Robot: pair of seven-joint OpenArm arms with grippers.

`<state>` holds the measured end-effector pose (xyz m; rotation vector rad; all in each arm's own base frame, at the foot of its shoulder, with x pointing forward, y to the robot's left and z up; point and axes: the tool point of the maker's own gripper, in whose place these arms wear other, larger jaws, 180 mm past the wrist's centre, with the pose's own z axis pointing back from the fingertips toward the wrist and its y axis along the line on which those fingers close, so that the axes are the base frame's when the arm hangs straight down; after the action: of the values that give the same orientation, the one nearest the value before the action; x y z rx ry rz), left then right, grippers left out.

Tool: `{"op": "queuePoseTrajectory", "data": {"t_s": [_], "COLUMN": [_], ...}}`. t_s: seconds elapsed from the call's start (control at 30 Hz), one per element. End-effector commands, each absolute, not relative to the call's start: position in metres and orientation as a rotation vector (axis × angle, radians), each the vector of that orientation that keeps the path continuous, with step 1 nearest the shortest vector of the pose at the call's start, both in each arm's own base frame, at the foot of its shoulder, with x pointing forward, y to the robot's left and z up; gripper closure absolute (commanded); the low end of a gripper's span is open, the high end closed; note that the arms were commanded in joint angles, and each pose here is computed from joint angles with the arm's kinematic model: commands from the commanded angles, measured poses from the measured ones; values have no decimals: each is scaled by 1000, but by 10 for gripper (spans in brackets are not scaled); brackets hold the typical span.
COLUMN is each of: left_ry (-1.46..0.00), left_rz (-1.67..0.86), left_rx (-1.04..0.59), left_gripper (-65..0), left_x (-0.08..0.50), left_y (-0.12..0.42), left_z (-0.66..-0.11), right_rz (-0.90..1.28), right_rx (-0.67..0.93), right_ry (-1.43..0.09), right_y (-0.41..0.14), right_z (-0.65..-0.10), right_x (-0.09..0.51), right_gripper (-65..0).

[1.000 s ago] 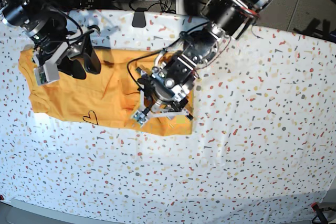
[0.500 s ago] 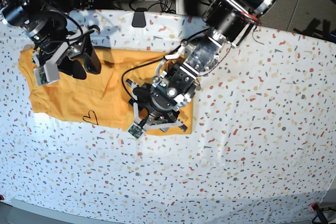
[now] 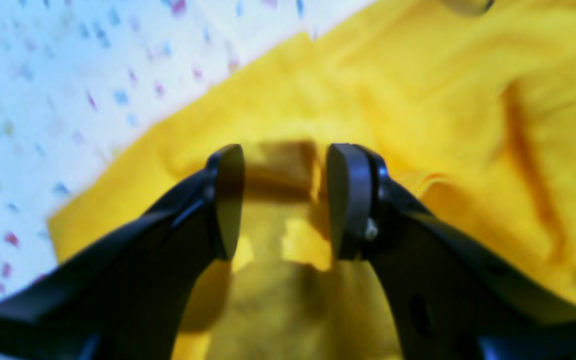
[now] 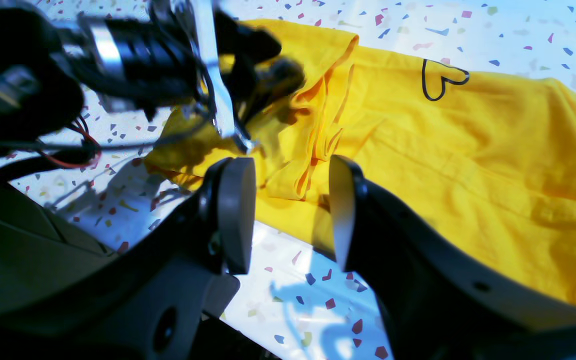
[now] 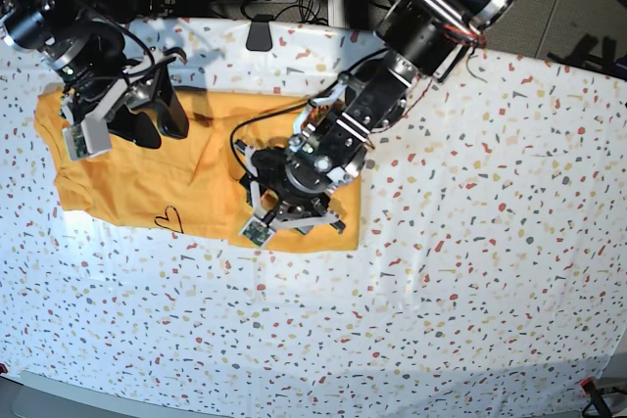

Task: Fold the T-shirt properly
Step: 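Lower the left gripper and press the folded end onto the shirt, then smooth the folded end with the left gripper while the right arm withdraws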

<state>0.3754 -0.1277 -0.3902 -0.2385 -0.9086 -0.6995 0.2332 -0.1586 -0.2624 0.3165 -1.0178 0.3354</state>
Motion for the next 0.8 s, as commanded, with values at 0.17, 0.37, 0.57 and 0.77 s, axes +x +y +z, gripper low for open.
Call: {"op": "queuePoseTrajectory", "data": {"t_s": [0.17, 0.37, 0.57, 0.77], "left_ry": [-995, -1027, -962, -881], "left_rz": [-636, -608, -691, -741], "left_rx": [-343, -396, -239, -101], "left_gripper": [-260, -260, -260, -260], "left_x": [400, 413, 414, 412], "left_y": [-146, -152, -134, -114], "left_z": [-350, -327, -345, -361], "right_rz": [354, 353, 358, 281], "right_rx": [329, 330, 201, -148], "right_ry": [-1070, -1076, -1101, -1100], "right_y": [-155, -155, -176, -254], "right_z": [-249, -248, -244, -223], "right_x": [237, 237, 248, 268], "right_gripper": [-248, -248, -248, -248]}}
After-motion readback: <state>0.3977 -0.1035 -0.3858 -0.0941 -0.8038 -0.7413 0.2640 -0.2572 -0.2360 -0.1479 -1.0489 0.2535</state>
